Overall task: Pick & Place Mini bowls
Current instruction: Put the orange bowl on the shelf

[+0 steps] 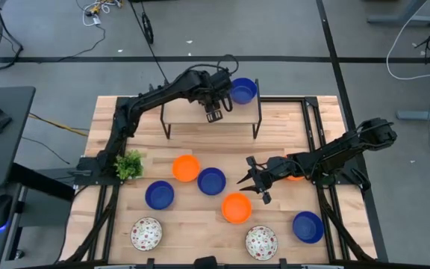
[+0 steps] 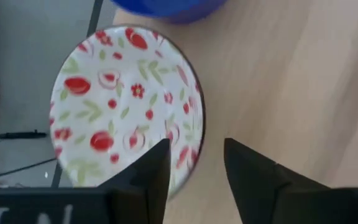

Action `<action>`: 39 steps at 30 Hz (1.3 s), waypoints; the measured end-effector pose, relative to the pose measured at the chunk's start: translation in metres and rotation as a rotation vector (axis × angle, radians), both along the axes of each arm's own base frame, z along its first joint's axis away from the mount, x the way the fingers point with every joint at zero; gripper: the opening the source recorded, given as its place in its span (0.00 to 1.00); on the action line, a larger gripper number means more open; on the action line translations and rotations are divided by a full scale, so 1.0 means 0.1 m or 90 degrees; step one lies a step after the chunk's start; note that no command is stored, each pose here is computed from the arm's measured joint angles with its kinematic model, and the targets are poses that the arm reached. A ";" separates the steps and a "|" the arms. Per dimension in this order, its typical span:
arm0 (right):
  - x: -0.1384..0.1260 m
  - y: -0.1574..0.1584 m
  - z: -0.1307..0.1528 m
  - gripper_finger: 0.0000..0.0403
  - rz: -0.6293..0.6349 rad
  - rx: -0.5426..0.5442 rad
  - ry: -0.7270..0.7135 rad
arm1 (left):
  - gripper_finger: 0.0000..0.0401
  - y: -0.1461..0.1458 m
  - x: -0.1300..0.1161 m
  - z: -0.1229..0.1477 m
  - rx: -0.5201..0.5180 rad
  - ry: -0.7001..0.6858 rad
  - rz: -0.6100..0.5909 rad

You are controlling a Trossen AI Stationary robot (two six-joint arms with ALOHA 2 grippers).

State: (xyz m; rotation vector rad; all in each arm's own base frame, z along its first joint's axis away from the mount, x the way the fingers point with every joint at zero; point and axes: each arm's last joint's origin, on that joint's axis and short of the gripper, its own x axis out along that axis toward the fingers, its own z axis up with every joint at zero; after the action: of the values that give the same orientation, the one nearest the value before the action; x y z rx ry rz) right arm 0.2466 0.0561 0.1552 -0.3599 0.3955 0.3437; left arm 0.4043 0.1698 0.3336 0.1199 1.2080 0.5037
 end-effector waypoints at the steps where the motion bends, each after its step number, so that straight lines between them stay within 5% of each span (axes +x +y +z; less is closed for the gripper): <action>1: 0.00 0.00 0.00 0.30 0.000 0.000 0.001 | 0.40 -0.03 -0.02 0.04 -0.006 0.002 0.004; 10: -0.01 0.00 -0.01 0.30 0.000 -0.002 0.008 | 0.41 -0.59 -0.28 0.30 -0.082 0.050 0.054; 17: -0.02 0.00 -0.03 0.30 -0.003 0.002 0.023 | 0.36 -1.53 -0.24 0.48 -0.049 0.001 -0.032; 26: -0.02 0.00 -0.04 0.30 -0.006 0.006 0.028 | 0.30 -2.68 -0.38 0.50 0.010 -0.049 -0.112; 33: -0.02 0.00 -0.03 0.30 -0.010 0.015 0.028 | 0.26 -3.22 -0.57 0.50 -0.003 -0.097 -0.118; 39: -0.02 0.00 -0.03 0.30 -0.019 0.032 0.034 | 0.26 -3.50 -0.71 0.17 0.008 -0.080 -0.056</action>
State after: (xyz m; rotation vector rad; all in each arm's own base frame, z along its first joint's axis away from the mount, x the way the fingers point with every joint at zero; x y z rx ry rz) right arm 0.2449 0.0558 0.1517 -0.2952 0.4438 0.3343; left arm 0.3332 -0.1803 0.3509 0.1488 1.0725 0.4359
